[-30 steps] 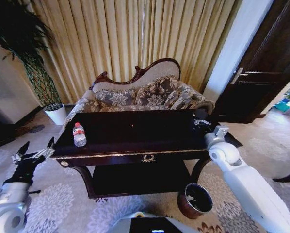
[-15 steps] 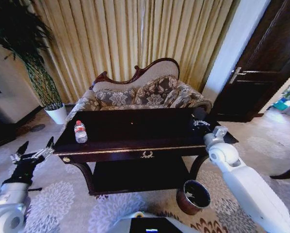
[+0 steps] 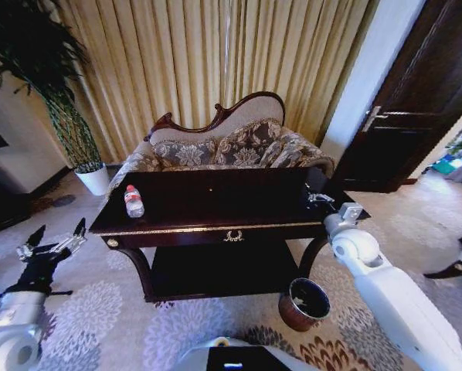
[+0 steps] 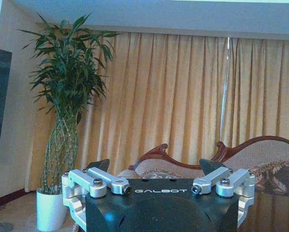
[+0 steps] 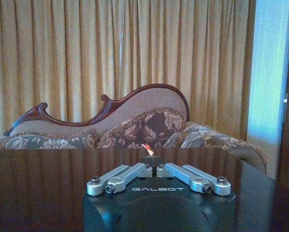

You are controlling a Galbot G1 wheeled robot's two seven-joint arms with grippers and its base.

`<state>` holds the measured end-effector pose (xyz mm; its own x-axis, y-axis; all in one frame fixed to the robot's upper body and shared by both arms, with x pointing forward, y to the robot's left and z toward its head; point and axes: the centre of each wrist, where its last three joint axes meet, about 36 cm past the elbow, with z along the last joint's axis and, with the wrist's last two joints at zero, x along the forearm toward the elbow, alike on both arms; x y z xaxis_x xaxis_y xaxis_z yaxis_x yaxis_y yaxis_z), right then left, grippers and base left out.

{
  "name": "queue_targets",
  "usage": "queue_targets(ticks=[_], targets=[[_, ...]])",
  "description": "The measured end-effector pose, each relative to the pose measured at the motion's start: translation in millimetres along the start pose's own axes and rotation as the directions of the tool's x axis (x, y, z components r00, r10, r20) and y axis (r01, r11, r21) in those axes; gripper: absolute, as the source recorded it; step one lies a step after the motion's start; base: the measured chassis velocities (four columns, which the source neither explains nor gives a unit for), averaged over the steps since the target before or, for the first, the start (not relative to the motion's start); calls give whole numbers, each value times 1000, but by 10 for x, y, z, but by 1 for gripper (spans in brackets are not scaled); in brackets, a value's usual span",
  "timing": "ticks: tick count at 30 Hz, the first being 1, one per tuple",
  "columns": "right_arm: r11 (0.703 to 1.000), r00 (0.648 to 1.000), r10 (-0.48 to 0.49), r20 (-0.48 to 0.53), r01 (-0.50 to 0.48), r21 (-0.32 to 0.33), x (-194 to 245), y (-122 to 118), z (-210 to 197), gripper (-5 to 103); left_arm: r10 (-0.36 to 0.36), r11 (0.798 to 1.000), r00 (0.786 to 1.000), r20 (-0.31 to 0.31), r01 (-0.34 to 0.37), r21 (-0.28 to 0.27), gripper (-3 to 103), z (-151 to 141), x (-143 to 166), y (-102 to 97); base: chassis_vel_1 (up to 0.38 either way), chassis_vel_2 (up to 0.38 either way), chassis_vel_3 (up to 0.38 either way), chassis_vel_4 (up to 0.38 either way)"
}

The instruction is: Move to the front of the table and place the trash on the table into the trash bin.

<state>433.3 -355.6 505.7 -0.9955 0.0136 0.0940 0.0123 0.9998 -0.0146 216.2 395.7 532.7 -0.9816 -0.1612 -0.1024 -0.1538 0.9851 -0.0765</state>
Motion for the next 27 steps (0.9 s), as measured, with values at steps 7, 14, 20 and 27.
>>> queue_targets(ticks=[7,14,20,27], targets=[[1000,1000,3,-4,-3,-2,3,-5,23,0,-1,1000,1000,0,1,0,100,1,3,2,114,-113,-101,104],[1000,1000,7,-14,-7,-8,17,-2,86,0,-1,1000,1000,0,1,0,100,3,3,5,109,-111,-97,105],[1000,1000,13,-25,-13,-3,17,-11,213,0,-1,1000,1000,-1,1,1,100,12,1,4,112,-117,-110,124],[1000,999,8,-51,-8,-4,0,-14,385,0,-2,1000,1000,-4,2,3,100,25,4,10,54,-62,-46,59]])
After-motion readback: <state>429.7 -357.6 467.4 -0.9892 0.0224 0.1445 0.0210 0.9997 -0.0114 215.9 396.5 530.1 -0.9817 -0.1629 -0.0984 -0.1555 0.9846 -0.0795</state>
